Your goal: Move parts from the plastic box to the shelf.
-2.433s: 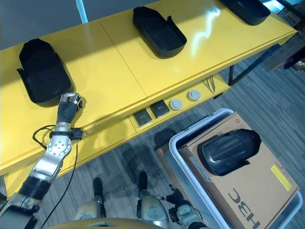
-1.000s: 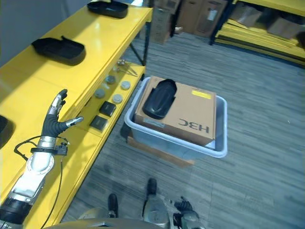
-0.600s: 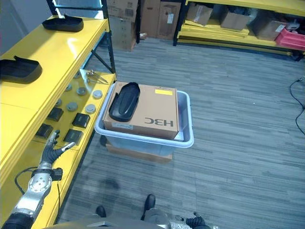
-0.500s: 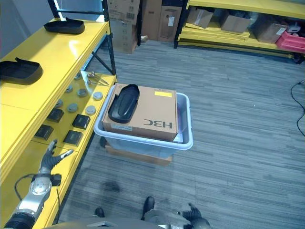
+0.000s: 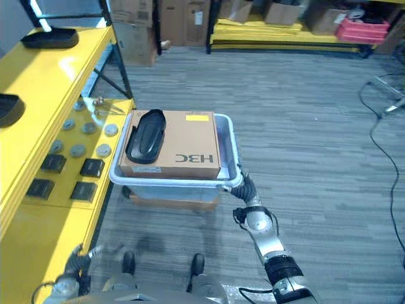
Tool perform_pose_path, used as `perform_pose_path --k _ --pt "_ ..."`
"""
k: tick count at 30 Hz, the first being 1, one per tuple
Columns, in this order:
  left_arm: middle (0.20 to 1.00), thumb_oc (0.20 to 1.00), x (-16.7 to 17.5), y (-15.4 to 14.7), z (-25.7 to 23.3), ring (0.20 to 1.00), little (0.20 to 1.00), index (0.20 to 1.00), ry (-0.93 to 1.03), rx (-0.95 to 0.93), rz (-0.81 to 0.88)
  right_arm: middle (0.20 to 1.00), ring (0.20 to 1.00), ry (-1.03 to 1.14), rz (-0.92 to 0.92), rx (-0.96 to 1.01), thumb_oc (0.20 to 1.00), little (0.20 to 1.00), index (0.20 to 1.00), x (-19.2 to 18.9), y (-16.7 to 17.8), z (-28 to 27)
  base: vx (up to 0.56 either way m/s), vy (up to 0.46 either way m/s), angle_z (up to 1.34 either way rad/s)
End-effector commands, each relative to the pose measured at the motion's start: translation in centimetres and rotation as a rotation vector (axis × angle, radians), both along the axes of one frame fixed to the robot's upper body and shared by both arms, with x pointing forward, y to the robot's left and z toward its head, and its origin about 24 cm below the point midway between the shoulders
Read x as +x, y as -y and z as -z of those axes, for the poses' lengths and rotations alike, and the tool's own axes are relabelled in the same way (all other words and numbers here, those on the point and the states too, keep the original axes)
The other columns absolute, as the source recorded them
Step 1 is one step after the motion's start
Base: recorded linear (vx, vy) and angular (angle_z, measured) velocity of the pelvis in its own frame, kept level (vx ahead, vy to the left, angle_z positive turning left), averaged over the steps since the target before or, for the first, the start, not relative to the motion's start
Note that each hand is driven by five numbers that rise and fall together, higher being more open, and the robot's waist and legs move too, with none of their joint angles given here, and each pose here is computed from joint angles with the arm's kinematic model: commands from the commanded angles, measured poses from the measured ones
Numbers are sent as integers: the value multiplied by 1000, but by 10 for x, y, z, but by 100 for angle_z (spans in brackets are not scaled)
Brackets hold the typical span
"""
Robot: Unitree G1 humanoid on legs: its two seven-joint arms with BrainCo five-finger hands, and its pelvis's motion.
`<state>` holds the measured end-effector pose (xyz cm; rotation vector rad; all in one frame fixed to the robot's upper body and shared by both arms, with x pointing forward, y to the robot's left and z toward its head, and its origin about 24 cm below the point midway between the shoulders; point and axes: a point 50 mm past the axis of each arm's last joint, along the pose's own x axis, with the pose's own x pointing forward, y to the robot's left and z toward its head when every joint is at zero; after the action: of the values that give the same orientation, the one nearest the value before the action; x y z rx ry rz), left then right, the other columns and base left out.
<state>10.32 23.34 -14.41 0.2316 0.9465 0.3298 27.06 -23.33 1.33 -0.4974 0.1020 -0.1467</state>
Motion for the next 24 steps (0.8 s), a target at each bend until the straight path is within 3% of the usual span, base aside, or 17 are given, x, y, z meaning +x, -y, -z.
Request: perform_pose_path --k 1,10,18,24 --pt "1000 1000 8 -22 -7 1000 1000 1000 4 71 36 1000 1000 135 -39 14 1000 1000 1000 32 -22 -29 -2 94 -23" --pt "1000 1000 58 -9 -27 1000 1000 1000 156 101 239 1000 1000 412 66 -39 1000 1000 1000 118 -29 -151 -95 76 3" --pt "1000 1000 66 -1 -29 1000 1000 1000 178 97 272 1000 1000 447 118 -123 1000 1000 1000 138 -31 -193 -10 6 6" --pt "1000 1000 70 6 -28 1000 1000 1000 176 90 287 1000 1000 335 223 -223 1000 1000 1000 147 -16 -194 4 0 5"
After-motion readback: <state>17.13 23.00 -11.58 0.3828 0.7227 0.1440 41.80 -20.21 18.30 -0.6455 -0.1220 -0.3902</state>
